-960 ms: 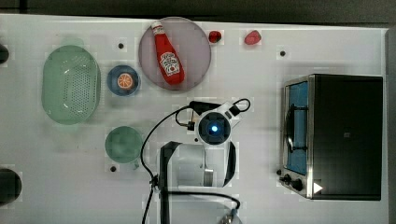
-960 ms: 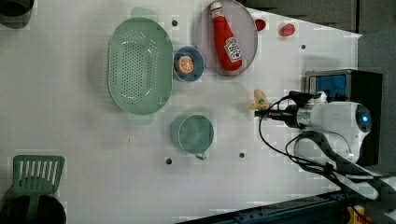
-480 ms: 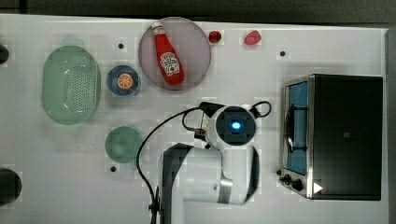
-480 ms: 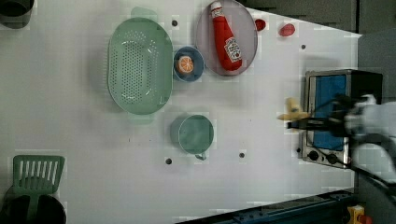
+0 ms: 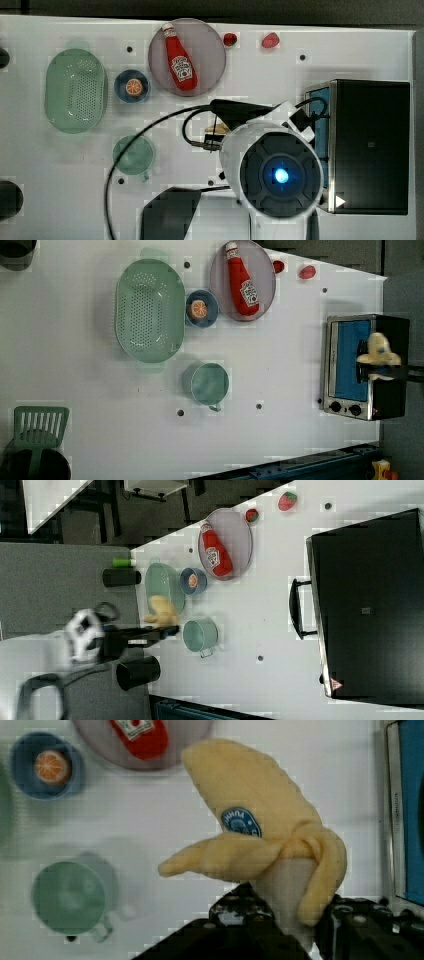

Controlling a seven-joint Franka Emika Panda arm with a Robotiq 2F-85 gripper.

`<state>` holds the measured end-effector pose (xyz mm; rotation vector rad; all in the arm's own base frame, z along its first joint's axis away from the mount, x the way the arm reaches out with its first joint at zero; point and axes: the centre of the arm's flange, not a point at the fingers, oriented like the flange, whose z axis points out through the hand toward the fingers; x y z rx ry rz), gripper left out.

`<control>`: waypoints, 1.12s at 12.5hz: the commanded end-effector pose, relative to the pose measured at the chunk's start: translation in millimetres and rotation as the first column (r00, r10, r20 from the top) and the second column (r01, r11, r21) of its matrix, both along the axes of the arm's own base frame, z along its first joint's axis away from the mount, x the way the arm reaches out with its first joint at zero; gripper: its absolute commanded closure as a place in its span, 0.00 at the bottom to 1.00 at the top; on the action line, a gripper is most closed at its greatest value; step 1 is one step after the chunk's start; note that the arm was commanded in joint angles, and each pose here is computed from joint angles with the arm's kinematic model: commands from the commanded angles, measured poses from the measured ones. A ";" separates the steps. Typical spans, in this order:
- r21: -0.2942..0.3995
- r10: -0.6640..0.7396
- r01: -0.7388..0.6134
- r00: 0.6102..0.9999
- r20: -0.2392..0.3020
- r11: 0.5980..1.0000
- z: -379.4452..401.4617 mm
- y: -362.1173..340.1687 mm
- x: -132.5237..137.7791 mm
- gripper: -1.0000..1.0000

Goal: Pick Banana and place it in mug.

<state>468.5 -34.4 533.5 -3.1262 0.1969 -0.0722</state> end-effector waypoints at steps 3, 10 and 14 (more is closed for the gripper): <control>-0.030 -0.094 0.091 0.984 -0.149 0.995 -3.7 77.6 -2.2 0.69; -0.060 -0.260 0.253 0.951 -0.169 0.966 -69.2 238.2 -5.6 0.69; -0.030 -0.311 0.310 0.939 -0.151 0.950 -137.9 281.7 -7.8 0.69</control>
